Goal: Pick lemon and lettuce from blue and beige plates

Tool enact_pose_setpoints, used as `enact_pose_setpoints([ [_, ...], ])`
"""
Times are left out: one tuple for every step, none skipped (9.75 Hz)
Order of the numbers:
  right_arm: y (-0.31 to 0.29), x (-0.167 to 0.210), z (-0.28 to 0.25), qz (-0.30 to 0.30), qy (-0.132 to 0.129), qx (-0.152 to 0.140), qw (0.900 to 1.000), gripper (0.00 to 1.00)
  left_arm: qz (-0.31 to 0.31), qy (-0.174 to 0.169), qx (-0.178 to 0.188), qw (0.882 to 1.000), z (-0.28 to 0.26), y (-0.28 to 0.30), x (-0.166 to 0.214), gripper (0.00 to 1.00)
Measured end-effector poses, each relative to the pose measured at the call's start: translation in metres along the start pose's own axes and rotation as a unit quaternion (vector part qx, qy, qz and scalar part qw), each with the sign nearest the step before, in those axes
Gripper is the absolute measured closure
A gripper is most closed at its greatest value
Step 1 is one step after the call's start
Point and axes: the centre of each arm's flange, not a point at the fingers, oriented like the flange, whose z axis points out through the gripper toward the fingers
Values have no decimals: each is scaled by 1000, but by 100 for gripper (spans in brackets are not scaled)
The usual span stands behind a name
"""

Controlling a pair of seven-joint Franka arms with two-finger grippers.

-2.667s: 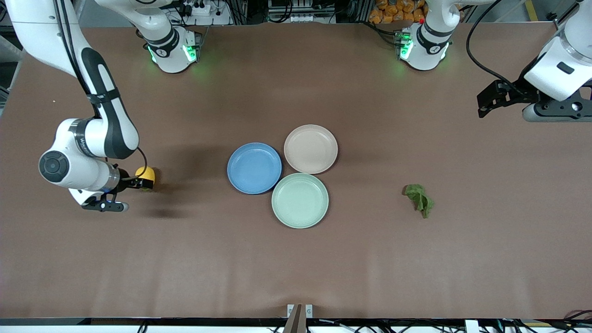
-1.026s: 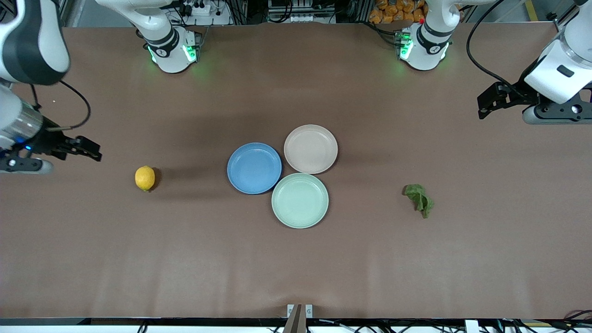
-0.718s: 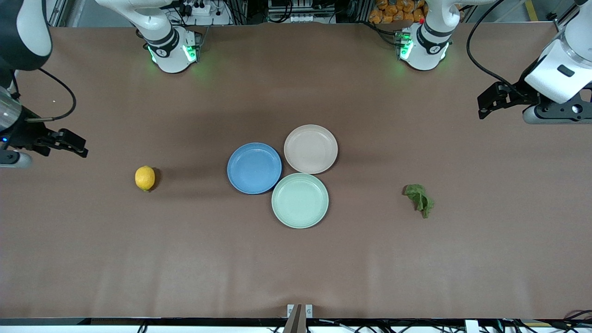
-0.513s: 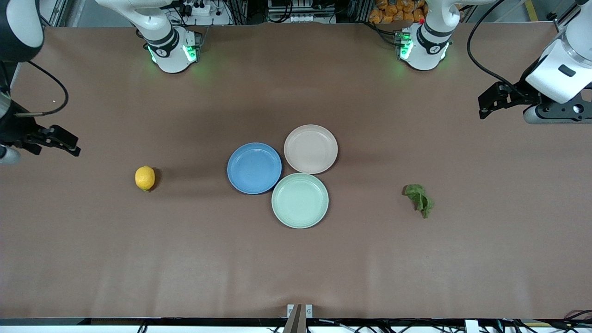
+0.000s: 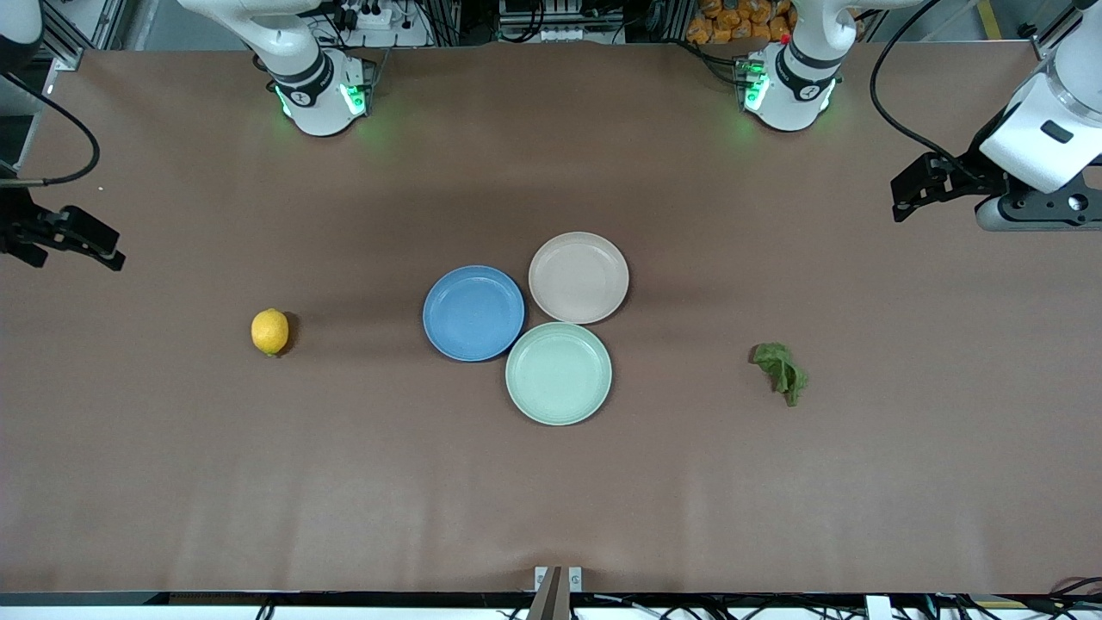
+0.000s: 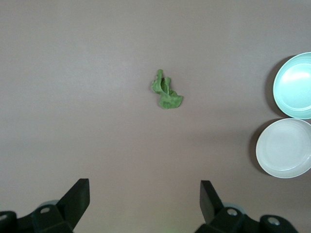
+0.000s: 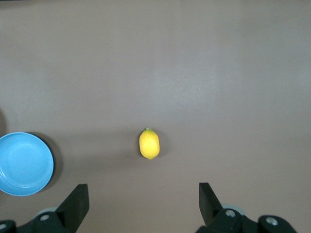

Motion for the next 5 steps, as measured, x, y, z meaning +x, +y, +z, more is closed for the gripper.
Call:
enact_pose_setpoints([
  [0, -2, -1, 0, -7, 0, 1000, 0, 0, 0, 0, 1000, 0, 0, 0, 0],
  [1, -3, -2, 1, -11, 0, 1000, 0, 0, 0, 0, 1000, 0, 0, 0, 0],
  [1, -5, -4, 1, -18, -1, 1000, 0, 0, 0, 0, 1000, 0, 0, 0, 0],
  [2, -7, -7, 2, -22, -1, 1000, 0, 0, 0, 0, 1000, 0, 0, 0, 0],
  [4, -7, -9, 3, -22, -1, 1000, 0, 0, 0, 0, 1000, 0, 0, 0, 0],
])
